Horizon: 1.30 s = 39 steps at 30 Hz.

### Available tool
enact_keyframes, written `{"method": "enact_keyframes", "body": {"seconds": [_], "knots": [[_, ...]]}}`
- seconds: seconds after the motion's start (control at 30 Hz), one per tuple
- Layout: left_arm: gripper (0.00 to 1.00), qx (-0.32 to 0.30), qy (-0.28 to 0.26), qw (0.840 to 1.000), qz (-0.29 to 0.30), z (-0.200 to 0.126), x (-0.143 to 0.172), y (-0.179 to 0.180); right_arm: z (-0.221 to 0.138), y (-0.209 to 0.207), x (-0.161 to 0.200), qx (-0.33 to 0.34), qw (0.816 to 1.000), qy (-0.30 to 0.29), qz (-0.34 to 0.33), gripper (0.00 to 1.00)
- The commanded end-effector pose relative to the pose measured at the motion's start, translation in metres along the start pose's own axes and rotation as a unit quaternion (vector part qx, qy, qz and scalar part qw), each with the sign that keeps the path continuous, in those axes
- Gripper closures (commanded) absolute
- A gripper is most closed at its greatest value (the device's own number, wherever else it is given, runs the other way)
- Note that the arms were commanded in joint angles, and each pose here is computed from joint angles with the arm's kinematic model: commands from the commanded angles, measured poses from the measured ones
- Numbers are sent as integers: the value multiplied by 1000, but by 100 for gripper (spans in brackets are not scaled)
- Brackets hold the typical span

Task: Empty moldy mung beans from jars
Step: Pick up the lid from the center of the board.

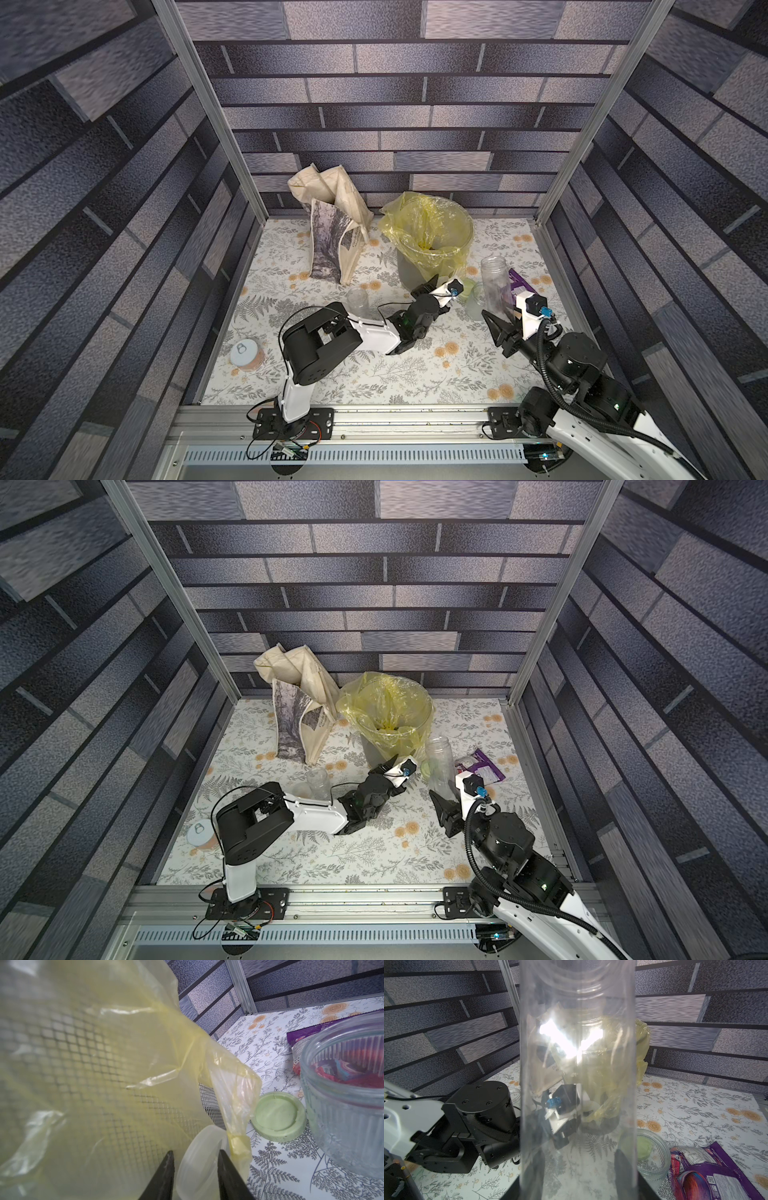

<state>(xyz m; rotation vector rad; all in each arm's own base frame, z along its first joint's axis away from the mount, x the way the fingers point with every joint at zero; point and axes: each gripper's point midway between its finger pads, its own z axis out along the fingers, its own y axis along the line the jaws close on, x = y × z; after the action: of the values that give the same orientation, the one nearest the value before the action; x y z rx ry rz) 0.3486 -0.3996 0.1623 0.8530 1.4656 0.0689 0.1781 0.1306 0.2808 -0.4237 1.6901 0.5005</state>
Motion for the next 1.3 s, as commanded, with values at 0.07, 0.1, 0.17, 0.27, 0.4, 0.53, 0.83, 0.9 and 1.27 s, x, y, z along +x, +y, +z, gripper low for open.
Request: {"method": "enact_keyframes", "body": {"seconds": [0.07,0.1,0.17,0.27,0.4,0.53,0.83,0.9,1.27], "knots": [[81,-17,14,1000,6,11,2,4,-8,-3,-11,7,1000,-18,1,60],[83,-14,15,1000,5,11,2,3,-8,-4,-11,10,1000,-19,2,60],[86,-11,16,1000,4,12,1,2,-8,-5,-10,11,1000,-19,1,59],[100,-16,22,1000,-6,10,0,6,-8,-5,-10,12,1000,-18,0,59],[100,-18,15,999,-29,3,-6,16,-9,-6,-9,14,1000,-19,2,59],[100,-24,0,999,-41,-13,-24,26,-11,-6,-8,13,1000,-21,3,59],[100,-37,2,996,-86,-56,-45,61,-13,-5,-7,9,1000,-21,4,61],[100,-34,5,994,-107,-65,-43,70,-12,-5,-7,8,1000,-18,4,62],[100,77,145,967,-196,-151,51,87,-3,2,-10,-6,1000,-16,4,62]]}}
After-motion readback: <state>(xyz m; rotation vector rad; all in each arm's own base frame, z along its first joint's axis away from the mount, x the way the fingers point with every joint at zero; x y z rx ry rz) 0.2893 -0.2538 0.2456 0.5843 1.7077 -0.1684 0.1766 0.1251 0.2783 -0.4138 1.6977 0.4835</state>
